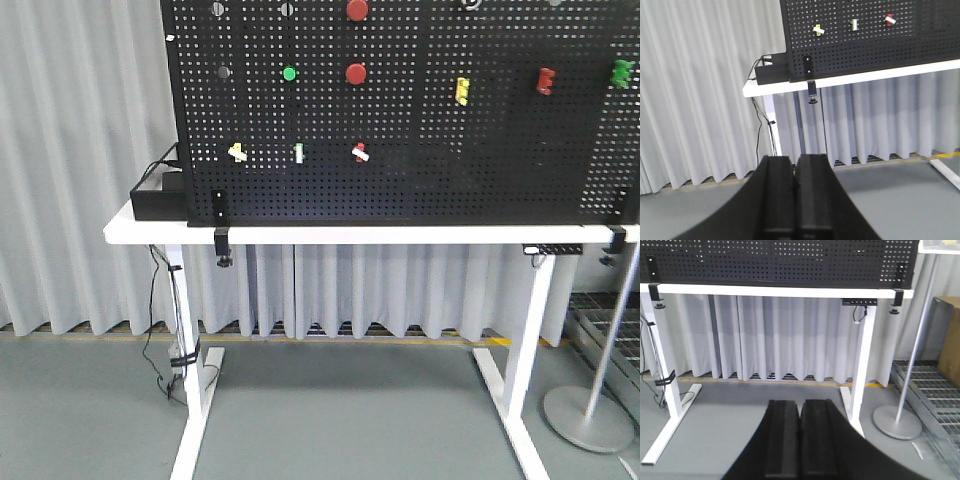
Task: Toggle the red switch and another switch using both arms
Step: 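Drive the base forward up to the pegboard with the switches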
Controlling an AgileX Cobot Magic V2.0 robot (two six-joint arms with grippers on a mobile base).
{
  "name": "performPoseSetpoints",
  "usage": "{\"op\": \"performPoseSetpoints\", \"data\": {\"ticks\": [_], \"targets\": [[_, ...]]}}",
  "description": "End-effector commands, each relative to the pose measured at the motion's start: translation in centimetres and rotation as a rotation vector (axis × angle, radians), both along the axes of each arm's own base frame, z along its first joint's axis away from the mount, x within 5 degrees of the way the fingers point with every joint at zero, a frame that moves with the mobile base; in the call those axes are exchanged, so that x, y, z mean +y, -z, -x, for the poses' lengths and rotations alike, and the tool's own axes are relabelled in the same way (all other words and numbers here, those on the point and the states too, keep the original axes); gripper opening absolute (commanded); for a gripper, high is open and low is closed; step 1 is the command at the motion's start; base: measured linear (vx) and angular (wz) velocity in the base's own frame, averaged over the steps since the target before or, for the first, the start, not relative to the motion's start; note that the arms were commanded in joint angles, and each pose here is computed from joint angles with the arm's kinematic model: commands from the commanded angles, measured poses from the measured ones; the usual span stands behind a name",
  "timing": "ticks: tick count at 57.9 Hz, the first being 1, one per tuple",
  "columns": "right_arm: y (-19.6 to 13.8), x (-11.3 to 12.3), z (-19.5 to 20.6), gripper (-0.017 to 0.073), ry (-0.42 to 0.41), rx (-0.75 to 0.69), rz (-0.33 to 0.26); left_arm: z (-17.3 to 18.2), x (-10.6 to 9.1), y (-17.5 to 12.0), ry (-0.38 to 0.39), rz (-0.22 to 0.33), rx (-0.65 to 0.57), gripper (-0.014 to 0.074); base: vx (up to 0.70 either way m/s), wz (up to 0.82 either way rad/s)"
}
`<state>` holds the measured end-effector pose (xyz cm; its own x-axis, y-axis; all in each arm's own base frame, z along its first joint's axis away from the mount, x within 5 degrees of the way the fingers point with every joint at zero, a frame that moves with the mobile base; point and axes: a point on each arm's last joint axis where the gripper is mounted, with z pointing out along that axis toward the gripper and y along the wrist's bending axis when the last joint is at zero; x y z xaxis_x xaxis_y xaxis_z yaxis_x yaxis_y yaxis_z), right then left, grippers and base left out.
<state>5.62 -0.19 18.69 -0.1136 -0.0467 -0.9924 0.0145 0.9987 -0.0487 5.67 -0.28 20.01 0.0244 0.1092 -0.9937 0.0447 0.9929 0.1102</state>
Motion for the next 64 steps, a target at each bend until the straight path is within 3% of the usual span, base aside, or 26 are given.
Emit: {"op": "performPoseSetpoints", "data": {"ticks": [1,64], "targets": [[-0.56,0.06,-0.03,-0.0006,-0.006,-0.08,0.009,0.02,0.06,-0.11,-0.006,0.006,-0.067,0.0003,0.36,0.03],[-0.56,0.06,-0.03,-0.0006,-0.005,-0.08,0.01,0.02,0.06,-0.11,-0.006,0.006,-0.067,0.0003,0.37,0.0]]}}
